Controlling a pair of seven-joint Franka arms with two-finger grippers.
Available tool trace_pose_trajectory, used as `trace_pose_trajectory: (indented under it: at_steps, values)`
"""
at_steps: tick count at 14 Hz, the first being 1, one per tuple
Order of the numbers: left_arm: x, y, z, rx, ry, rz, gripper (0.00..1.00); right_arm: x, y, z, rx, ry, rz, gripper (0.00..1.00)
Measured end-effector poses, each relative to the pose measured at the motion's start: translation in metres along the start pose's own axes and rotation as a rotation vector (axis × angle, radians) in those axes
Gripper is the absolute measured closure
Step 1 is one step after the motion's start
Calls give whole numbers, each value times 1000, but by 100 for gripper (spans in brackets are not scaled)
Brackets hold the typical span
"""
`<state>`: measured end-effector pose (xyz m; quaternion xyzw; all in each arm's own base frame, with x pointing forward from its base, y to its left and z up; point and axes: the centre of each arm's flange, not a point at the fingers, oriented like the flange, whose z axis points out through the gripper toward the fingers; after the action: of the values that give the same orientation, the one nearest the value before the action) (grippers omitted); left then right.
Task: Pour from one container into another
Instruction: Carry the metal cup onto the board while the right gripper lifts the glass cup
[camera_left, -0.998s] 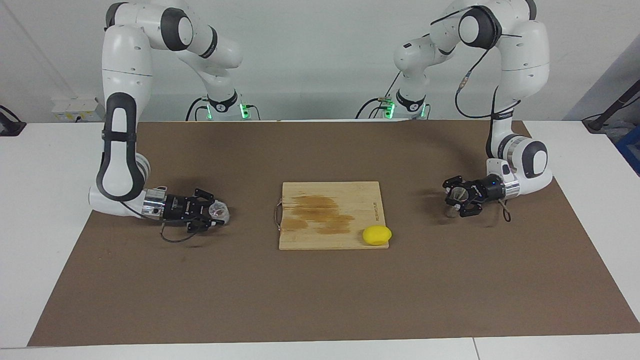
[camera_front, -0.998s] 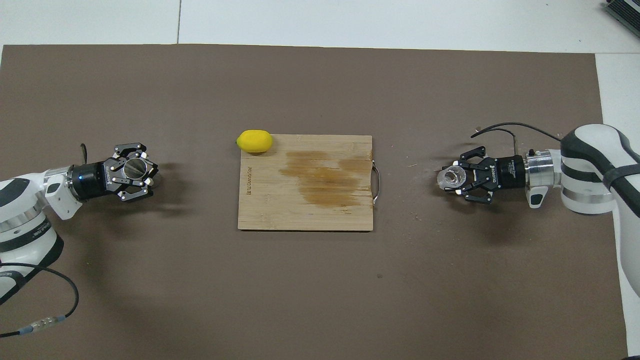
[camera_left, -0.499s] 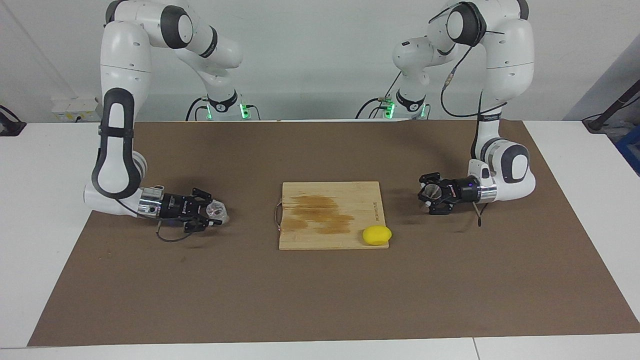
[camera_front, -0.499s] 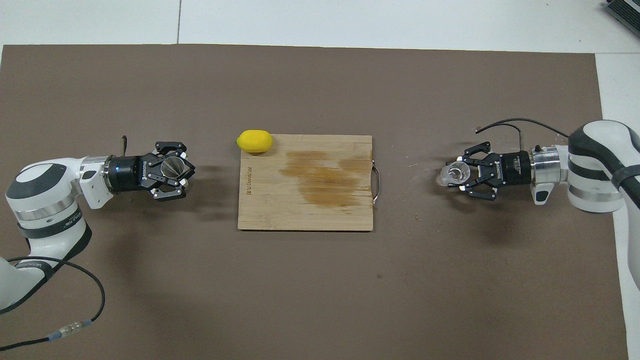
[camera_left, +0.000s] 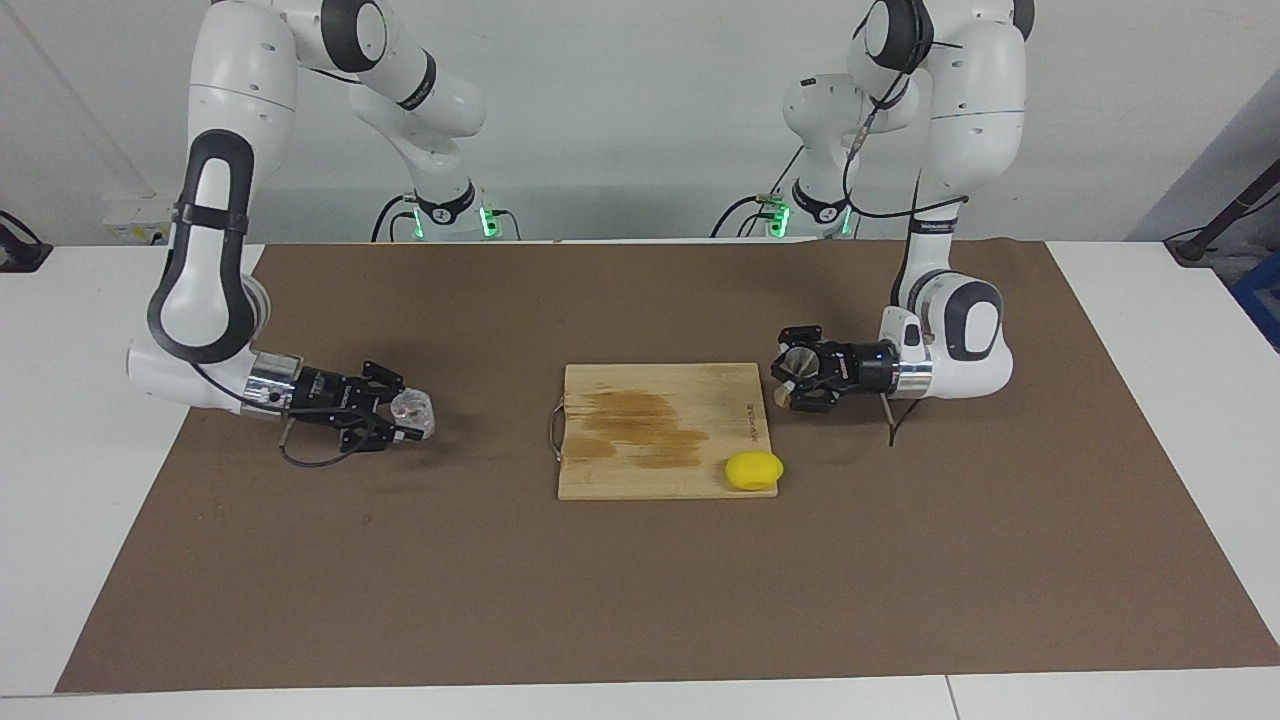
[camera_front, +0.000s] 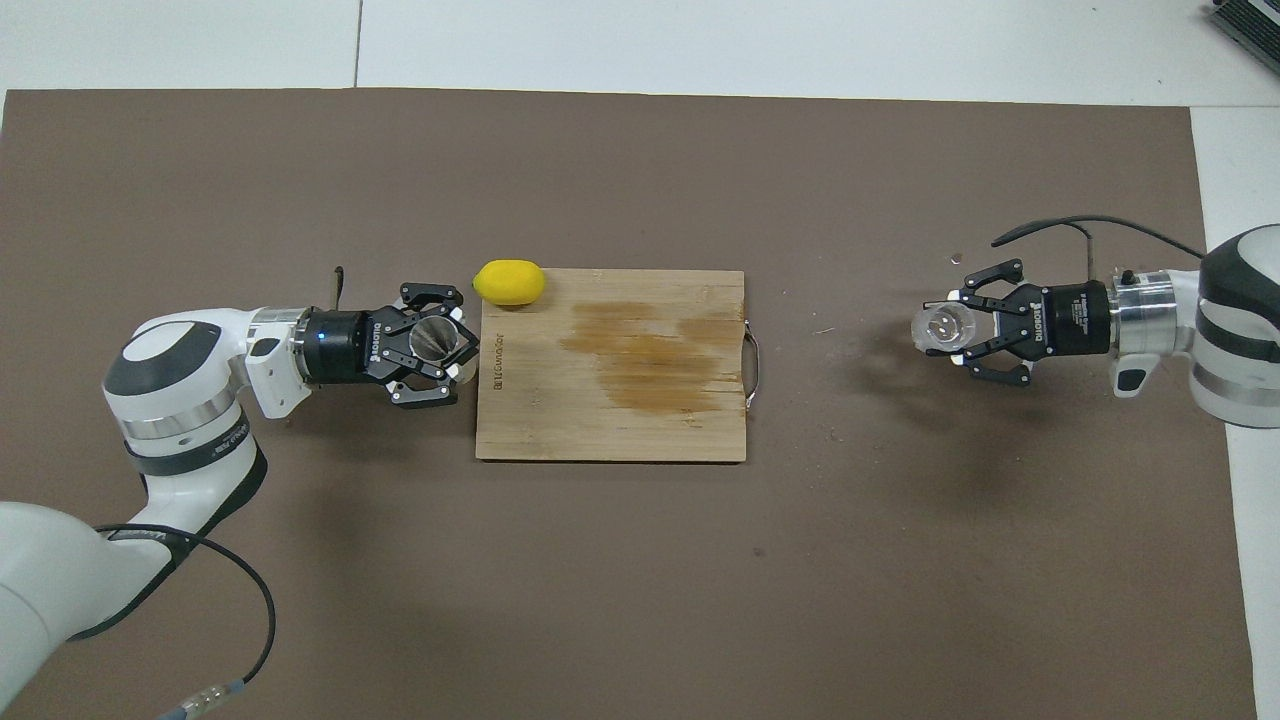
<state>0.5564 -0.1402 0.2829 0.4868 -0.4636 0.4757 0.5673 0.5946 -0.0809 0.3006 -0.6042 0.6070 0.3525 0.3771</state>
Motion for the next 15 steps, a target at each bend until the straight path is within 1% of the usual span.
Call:
trace_pose_trajectory:
  at_steps: [1, 3, 5, 9, 11, 15]
  values:
    - [-1, 1, 17, -4, 16, 10, 93, -11, 0, -6, 7, 4, 6, 48]
    - [-4, 2, 49, 11, 27, 23, 93, -33, 1, -16, 22, 12, 14, 48]
    - [-10, 5, 80, 29, 42, 27, 93, -46, 4, -22, 29, 16, 8, 48]
    - [-21, 11, 133, 118, 35, 104, 93, -62, 5, -14, 16, 17, 13, 48]
    - [-24, 14, 145, 139, 25, 122, 93, -72, 5, -7, 5, 18, 13, 48]
    - [-29, 14, 145, 175, 3, 187, 93, -87, 4, 2, -2, 26, 42, 48]
